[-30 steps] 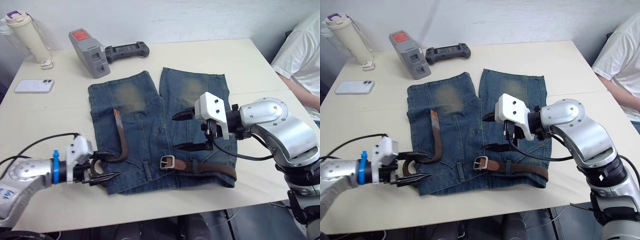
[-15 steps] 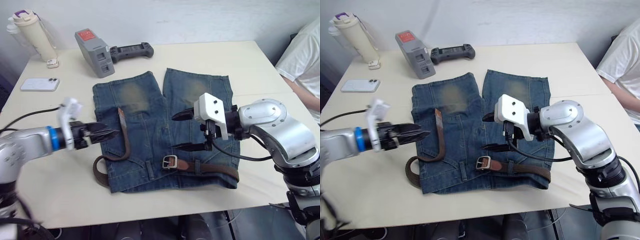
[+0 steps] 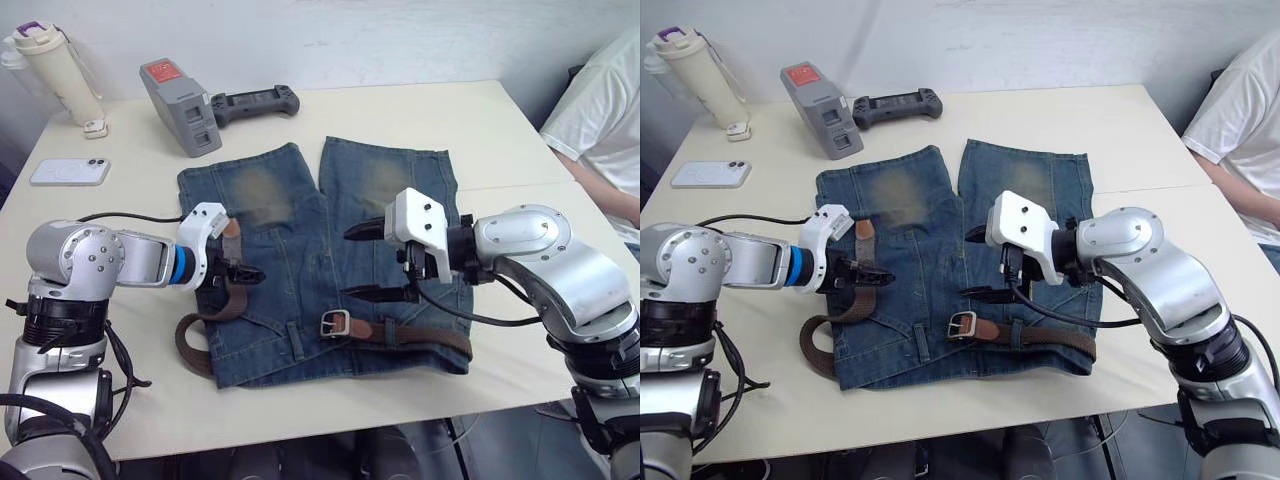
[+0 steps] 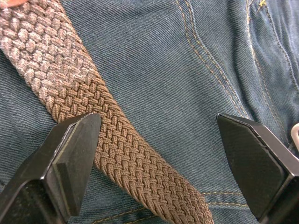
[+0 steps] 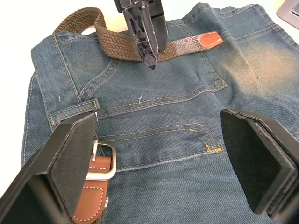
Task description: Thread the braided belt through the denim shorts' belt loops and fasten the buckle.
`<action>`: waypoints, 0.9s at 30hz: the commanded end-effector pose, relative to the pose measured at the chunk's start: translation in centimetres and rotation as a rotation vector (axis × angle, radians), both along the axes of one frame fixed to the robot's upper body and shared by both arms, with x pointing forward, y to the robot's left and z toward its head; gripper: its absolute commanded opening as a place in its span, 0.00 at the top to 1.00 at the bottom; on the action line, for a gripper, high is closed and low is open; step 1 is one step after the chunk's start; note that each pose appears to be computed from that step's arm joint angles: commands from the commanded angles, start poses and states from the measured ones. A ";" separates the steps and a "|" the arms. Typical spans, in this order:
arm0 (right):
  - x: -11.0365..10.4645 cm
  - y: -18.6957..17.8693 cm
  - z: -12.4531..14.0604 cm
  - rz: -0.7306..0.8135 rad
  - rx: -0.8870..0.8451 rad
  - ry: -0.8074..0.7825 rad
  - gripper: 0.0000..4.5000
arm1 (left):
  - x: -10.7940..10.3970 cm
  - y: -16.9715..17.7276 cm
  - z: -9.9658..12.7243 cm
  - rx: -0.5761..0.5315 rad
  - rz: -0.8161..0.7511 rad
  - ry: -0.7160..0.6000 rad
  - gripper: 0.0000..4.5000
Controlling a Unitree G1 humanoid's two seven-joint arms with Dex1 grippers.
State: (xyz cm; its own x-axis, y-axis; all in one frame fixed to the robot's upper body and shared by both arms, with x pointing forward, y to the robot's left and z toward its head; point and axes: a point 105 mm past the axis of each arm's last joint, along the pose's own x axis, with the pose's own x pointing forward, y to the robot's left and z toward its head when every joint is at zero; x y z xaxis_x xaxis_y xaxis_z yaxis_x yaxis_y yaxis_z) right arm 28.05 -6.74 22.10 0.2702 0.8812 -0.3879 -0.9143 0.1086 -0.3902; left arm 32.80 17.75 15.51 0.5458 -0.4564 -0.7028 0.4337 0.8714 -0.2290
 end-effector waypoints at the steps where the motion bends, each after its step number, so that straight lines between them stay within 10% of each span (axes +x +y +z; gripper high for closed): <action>1: -0.5 -0.1 1.2 0.004 0.016 -0.051 0.00 | 1.1 0.6 2.8 -0.100 0.055 -0.056 0.03; 8: -0.3 0.0 1.2 0.009 0.022 -0.051 0.00 | 1.9 1.7 6.7 -0.230 0.108 -0.105 0.03; 18: -0.3 0.3 1.3 0.009 0.029 -0.061 0.00 | 1.6 3.2 0.1 -0.060 0.218 0.021 0.03; 27: -0.4 0.0 1.3 -0.009 0.028 -0.061 0.00 | 1.6 1.6 0.1 -0.106 0.162 0.005 0.03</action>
State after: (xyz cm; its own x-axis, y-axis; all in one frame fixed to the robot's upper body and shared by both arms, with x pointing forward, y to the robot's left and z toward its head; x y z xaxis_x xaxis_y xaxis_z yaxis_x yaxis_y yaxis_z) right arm 28.15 -6.51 22.23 0.2827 0.8847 -0.3707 -0.9097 0.1246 -0.3962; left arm 34.61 19.79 15.53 0.6230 -0.4087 -0.6670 0.2624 0.9124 -0.3140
